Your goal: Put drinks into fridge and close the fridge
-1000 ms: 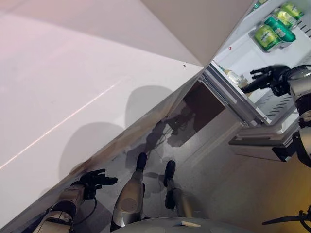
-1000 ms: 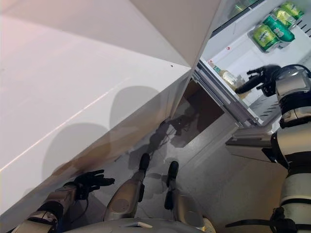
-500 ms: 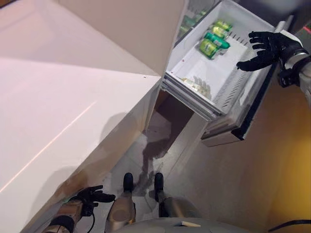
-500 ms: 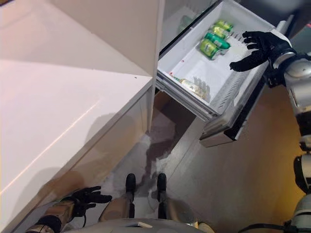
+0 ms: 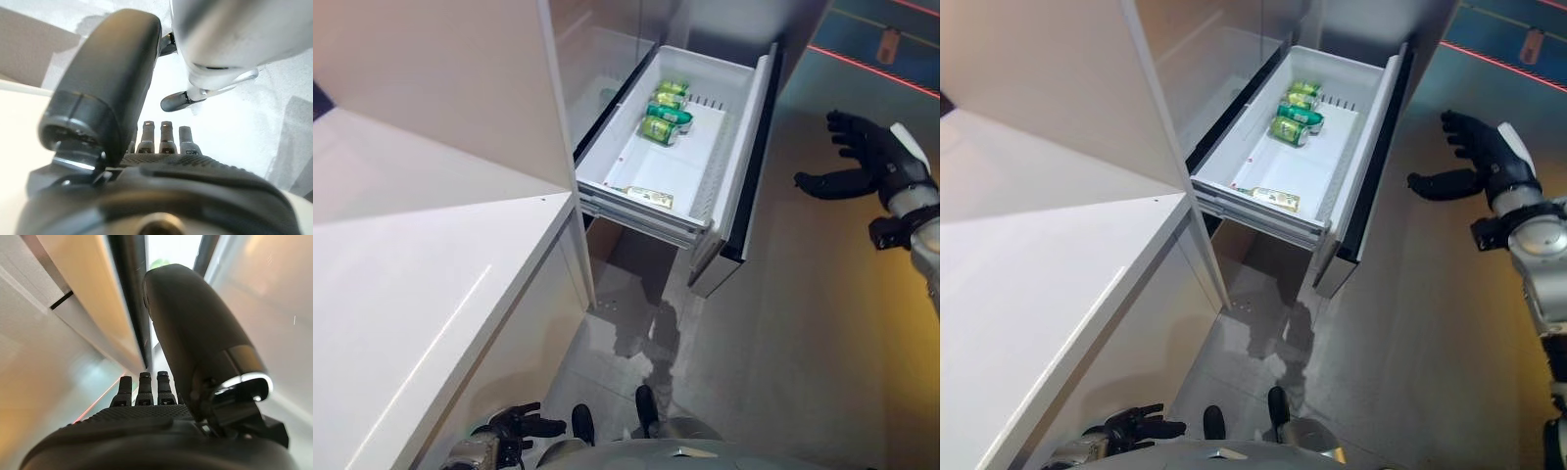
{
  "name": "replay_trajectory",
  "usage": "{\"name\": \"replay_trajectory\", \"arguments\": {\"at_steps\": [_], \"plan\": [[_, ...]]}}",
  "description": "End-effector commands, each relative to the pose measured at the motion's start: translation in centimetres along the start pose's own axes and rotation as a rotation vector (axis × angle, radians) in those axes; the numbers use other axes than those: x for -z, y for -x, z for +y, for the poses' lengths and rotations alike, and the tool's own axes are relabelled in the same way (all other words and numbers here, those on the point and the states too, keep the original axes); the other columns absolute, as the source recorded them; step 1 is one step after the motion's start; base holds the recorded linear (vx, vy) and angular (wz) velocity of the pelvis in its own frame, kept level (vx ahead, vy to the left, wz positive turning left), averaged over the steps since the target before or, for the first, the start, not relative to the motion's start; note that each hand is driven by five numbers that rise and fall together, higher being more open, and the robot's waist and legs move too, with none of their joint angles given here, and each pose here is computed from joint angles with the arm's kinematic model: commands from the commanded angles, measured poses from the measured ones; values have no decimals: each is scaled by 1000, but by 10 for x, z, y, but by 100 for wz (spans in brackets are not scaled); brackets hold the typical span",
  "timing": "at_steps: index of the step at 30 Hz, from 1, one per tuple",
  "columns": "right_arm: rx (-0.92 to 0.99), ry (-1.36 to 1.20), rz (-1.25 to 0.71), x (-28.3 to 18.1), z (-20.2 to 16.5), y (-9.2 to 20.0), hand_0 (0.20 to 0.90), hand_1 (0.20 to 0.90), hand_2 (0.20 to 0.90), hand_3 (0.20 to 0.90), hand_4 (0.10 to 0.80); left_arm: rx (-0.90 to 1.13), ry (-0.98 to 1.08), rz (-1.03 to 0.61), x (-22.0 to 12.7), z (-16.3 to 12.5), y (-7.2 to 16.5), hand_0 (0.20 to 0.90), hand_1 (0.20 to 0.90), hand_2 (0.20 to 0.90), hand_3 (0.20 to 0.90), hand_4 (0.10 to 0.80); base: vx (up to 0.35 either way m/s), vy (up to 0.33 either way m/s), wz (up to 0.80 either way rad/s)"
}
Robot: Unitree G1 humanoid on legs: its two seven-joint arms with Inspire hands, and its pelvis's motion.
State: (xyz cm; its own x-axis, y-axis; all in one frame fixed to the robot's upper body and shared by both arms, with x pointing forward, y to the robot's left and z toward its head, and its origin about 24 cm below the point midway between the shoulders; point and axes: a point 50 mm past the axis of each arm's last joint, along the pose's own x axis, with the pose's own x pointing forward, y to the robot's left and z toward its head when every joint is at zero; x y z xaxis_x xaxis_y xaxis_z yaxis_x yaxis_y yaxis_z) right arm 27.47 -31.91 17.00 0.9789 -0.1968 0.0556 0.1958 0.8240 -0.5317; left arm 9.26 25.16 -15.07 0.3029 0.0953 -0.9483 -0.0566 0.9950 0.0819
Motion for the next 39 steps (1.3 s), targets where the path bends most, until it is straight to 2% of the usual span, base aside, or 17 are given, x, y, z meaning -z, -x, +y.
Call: {"name": "replay_trajectory", "arguments": {"at_steps": [1, 9, 14, 18, 22, 23, 28, 32, 39], "plan": [[151, -57, -214, -29, -20, 8, 900, 900, 900, 900, 800, -59, 10, 71, 23, 17, 3, 900, 900, 900, 900, 800, 12, 15, -8], [11, -186, -77, 21, 28, 22, 900, 900, 900, 900, 800, -18, 75, 54, 24, 7, 2, 900, 900, 900, 900, 800, 54, -2, -7], [-98, -194, -48, 32, 57, 21, 900, 900, 900, 900, 800, -20, 58, 56, 20, 1, 1, 900, 900, 900, 900, 800, 123, -14, 2], [-123, -187, -73, 29, 66, 18, 900, 900, 900, 900, 800, -42, 39, 45, 10, 0, -1, 900, 900, 900, 900, 800, 47, 1, 14], [-108, -173, -179, 3, 68, 3, 900, 900, 900, 900, 800, -73, 49, -38, -22, 1, -3, 900, 900, 900, 900, 800, -158, 8, 14], [-84, -160, -254, -19, 67, -7, 900, 900, 900, 900, 800, -79, 58, -105, -44, 4, -2, 900, 900, 900, 900, 800, -353, 3, 10], [-62, -117, -401, -67, 67, -21, 900, 900, 900, 900, 800, -102, 48, -240, -89, 8, 4, 900, 900, 900, 900, 800, -178, -28, 13], [-55, -73, -503, -95, 69, -25, 900, 900, 900, 900, 800, -105, 31, -328, -116, 4, 9, 900, 900, 900, 900, 800, -100, -31, -3], [-53, -69, -669, -147, 76, -31, 900, 900, 900, 900, 800, -88, 52, -407, -141, -7, 14, 900, 900, 900, 900, 800, -64, -34, 5]]}}
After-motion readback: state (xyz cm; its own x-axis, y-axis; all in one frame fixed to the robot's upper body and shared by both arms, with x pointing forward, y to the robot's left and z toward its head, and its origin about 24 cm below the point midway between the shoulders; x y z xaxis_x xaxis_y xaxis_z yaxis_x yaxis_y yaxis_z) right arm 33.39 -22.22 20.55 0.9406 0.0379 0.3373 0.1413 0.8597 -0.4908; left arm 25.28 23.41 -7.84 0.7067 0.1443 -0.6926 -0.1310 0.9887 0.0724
